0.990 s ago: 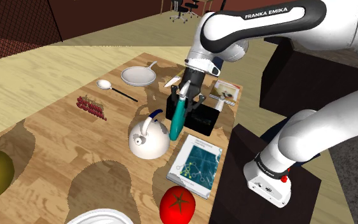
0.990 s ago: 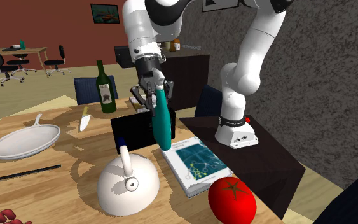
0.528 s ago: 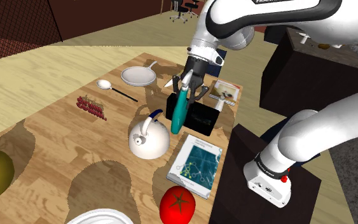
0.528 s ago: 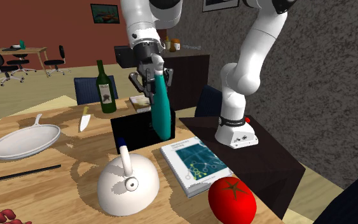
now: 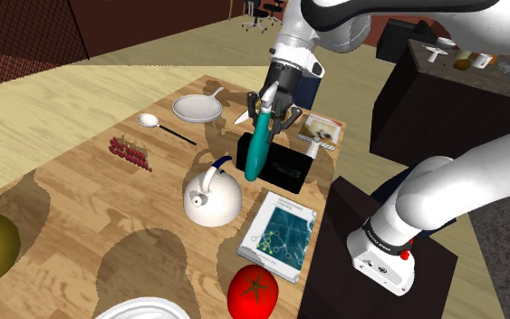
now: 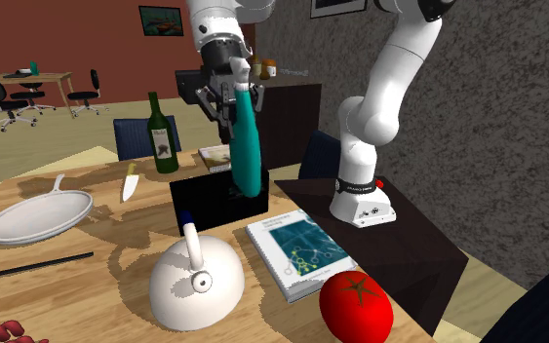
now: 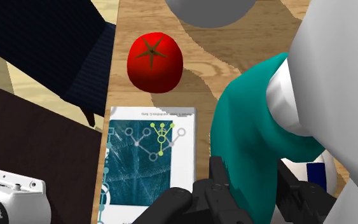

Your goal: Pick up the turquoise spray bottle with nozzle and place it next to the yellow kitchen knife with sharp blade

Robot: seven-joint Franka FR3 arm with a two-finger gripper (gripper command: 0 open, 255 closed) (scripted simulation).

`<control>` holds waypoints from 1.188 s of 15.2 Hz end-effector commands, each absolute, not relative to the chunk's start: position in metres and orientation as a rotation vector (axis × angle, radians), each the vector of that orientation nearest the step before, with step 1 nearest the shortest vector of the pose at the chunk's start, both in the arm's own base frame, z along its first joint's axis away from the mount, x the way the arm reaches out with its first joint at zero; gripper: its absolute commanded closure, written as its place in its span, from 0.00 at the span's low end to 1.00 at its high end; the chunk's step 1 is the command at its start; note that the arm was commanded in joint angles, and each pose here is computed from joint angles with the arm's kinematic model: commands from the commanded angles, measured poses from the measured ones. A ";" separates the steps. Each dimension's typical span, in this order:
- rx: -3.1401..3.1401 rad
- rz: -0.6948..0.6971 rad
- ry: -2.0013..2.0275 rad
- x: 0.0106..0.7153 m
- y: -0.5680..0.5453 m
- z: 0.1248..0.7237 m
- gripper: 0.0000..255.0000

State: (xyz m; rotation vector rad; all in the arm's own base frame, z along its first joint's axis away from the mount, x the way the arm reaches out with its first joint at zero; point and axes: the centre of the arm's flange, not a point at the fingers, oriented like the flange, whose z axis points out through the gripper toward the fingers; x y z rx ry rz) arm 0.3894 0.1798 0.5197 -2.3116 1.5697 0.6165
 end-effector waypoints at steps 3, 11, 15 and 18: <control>-2.312 0.616 1.570 0.389 0.180 0.542 1.00; -2.312 0.616 1.570 0.389 0.180 0.584 1.00; -2.312 0.616 1.570 0.389 0.180 0.605 1.00; -2.312 0.616 1.570 0.395 0.170 0.608 1.00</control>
